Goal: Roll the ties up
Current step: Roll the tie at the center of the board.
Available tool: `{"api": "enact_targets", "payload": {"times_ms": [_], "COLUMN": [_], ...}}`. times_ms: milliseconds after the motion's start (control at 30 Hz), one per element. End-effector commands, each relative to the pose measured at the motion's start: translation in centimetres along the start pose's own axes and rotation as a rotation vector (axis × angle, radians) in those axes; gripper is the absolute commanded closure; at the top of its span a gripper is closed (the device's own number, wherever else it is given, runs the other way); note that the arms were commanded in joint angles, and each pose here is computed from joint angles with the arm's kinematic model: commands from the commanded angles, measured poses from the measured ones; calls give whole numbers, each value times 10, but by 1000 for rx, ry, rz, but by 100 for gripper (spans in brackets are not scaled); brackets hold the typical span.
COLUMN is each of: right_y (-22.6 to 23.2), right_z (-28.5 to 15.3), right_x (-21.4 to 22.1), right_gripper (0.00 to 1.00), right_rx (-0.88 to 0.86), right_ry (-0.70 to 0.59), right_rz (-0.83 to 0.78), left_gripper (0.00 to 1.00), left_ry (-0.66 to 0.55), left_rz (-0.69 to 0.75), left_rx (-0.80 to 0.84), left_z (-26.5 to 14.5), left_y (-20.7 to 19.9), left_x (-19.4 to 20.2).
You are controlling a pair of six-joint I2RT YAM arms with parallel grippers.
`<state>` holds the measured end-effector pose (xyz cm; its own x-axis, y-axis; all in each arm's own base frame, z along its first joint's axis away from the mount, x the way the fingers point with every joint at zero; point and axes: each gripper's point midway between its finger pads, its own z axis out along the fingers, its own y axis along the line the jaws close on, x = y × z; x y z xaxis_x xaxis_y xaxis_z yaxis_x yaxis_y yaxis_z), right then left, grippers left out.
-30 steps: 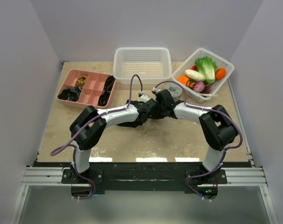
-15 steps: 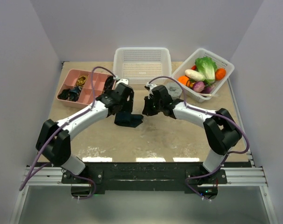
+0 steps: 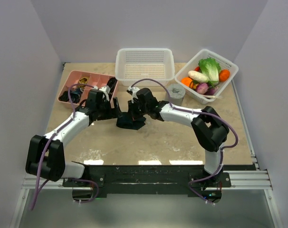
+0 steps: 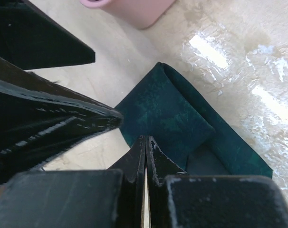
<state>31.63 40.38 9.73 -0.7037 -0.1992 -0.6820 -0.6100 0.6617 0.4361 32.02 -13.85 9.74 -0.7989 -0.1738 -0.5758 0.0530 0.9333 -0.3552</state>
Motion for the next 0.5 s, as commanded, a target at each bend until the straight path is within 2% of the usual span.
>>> {"api": "enact_targets", "payload": {"times_ms": [0,133,467], "right_y": [14,5,-18], "right_z": [6,14,11], "right_x": [-22,-9,19], "right_gripper": [100,100,100], "right_rx": [-51,-29,62], "right_ry": [-58,-25,33], "right_rz": [-16,-8,1], "left_gripper": [12,11,11], "left_ry": [-27,9,2], "left_rz": [-45,-71,-75], "left_rx": [159,176,214], "left_z": [-6,1,18], "left_y": [-12,-4,-1], "left_x": [-4,13,22]}}
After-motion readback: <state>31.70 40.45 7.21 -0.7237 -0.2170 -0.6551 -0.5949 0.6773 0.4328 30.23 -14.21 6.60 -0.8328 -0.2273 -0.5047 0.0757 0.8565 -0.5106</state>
